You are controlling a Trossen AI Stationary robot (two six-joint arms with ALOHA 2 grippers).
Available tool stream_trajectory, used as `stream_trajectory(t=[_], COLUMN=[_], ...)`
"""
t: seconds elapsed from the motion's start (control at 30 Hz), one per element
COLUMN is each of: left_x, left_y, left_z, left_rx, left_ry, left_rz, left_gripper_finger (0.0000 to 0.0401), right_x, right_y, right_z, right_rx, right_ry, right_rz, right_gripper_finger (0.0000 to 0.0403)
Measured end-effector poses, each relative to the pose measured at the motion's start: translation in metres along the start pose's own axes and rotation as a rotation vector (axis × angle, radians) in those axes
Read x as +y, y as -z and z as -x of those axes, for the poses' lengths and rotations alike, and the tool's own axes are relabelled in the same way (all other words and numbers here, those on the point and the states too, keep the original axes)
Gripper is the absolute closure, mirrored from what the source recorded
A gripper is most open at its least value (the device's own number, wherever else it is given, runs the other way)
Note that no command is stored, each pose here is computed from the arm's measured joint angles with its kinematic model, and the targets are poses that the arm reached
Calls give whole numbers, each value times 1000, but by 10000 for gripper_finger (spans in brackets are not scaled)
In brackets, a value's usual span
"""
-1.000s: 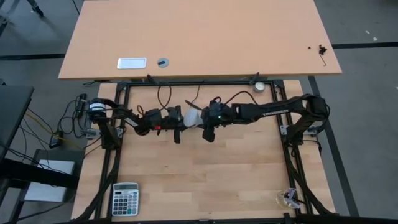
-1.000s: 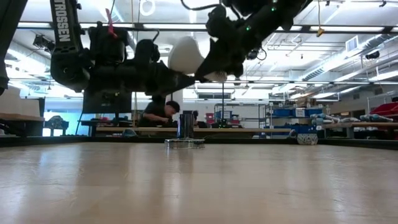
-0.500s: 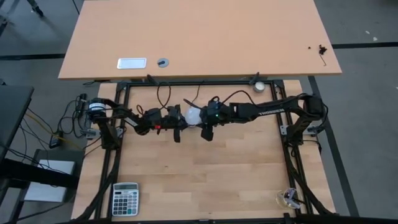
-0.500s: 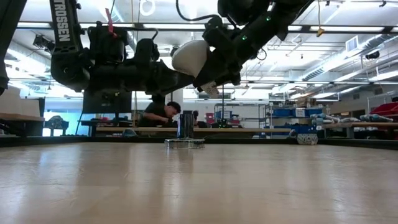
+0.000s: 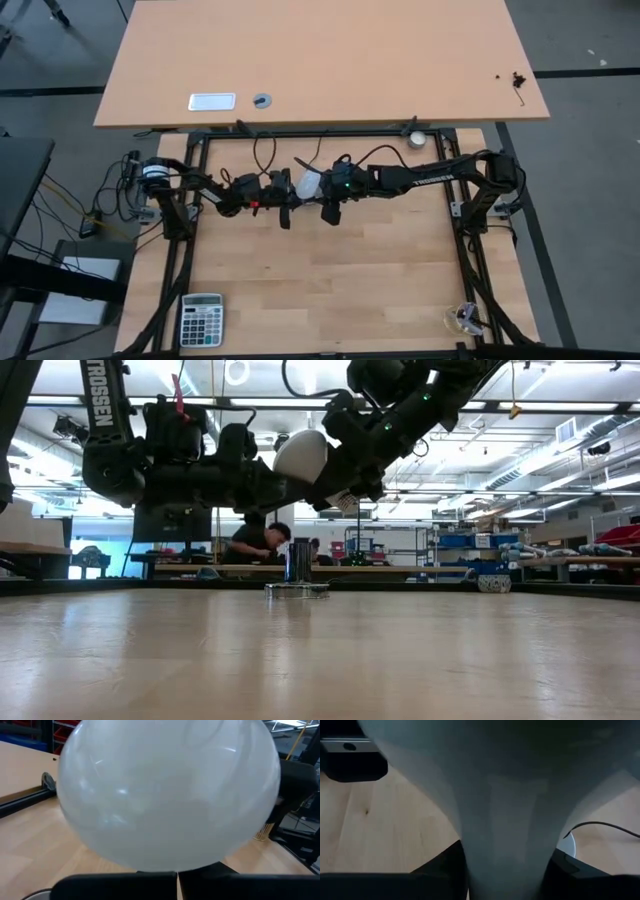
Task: Screw lightbulb
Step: Insert the lightbulb into the silver lamp socket
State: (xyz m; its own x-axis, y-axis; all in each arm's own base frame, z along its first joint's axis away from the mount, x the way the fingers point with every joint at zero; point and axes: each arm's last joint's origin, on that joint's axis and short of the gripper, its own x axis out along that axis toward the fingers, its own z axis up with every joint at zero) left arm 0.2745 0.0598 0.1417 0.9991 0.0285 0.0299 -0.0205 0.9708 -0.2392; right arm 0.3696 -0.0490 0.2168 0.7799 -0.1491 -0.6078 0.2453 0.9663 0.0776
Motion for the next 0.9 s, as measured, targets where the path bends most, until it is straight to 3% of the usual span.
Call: stream_trajectory(t=[0.27,0.63,0.9], left_x=[0,1,1], left_y=[1,5,6], left_z=[0,0,0], left_rx=[4,43,53], left_ry=[-4,-10,-12], left_rz=[-4,2,4], left_gripper_finger=[401,401,401], right_x=[-1,-1,-4], right_y=[0,-3,-6], right_z=[1,2,8], right_rx=[-1,-13,-21], right_ry=[2,2,7], right_rz=[-5,-7,-11], right_gripper_finger=[222,159,200])
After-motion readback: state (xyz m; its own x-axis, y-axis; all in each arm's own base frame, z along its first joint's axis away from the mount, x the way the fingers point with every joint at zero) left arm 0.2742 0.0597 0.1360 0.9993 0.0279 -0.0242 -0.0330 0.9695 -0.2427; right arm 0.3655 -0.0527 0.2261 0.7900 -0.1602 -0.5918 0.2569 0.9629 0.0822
